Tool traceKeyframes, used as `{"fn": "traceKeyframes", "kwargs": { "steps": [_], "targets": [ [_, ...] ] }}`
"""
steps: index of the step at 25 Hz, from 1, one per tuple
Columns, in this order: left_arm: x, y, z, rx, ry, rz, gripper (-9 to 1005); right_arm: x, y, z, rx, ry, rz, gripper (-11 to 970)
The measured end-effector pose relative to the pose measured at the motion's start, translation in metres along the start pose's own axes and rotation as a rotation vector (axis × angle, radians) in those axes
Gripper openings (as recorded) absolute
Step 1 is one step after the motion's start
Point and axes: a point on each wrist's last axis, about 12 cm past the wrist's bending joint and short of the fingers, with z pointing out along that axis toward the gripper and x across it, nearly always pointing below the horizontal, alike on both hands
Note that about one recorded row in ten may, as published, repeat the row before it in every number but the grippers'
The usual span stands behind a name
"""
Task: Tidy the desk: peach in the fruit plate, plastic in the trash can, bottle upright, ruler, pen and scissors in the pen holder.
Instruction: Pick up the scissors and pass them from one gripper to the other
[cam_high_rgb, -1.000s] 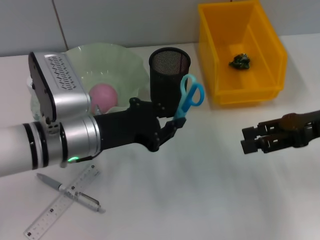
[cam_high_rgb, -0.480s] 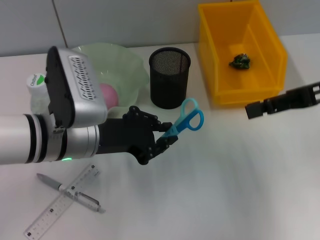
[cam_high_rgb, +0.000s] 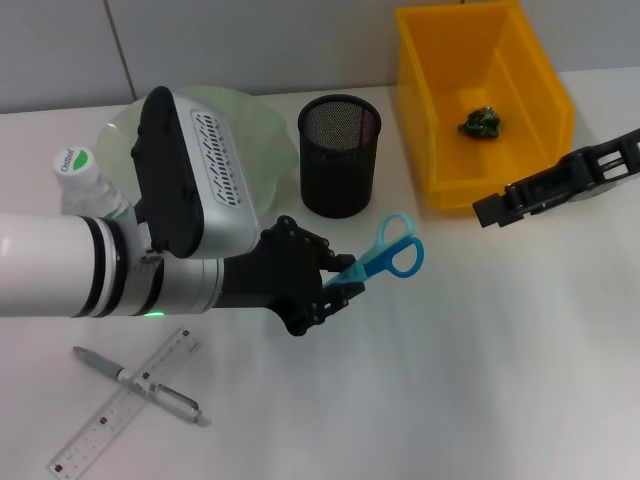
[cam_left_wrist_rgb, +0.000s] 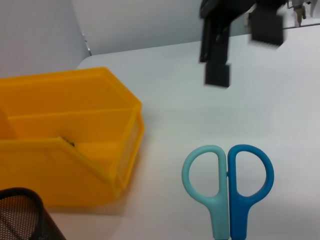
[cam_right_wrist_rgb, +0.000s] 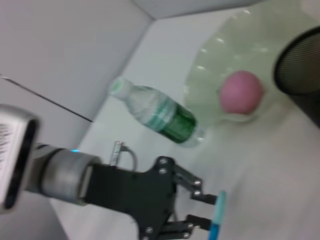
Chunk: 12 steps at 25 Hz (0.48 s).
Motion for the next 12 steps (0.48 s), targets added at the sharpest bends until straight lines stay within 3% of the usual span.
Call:
{"fn": "traceKeyframes", "kwargs": {
  "steps": [6,12],
  "targets": [
    [0.0,0.0,0.003,-0.005,0.02,-0.001,314,-0.012,0.001,0.014,0.048,0.042,0.014,761],
    [0.003,0.0,0.006,-0.021,0.043,-0.011,315,-0.022,0.006,0.044,0.081,0.084,0.005,760]
  ]
}}
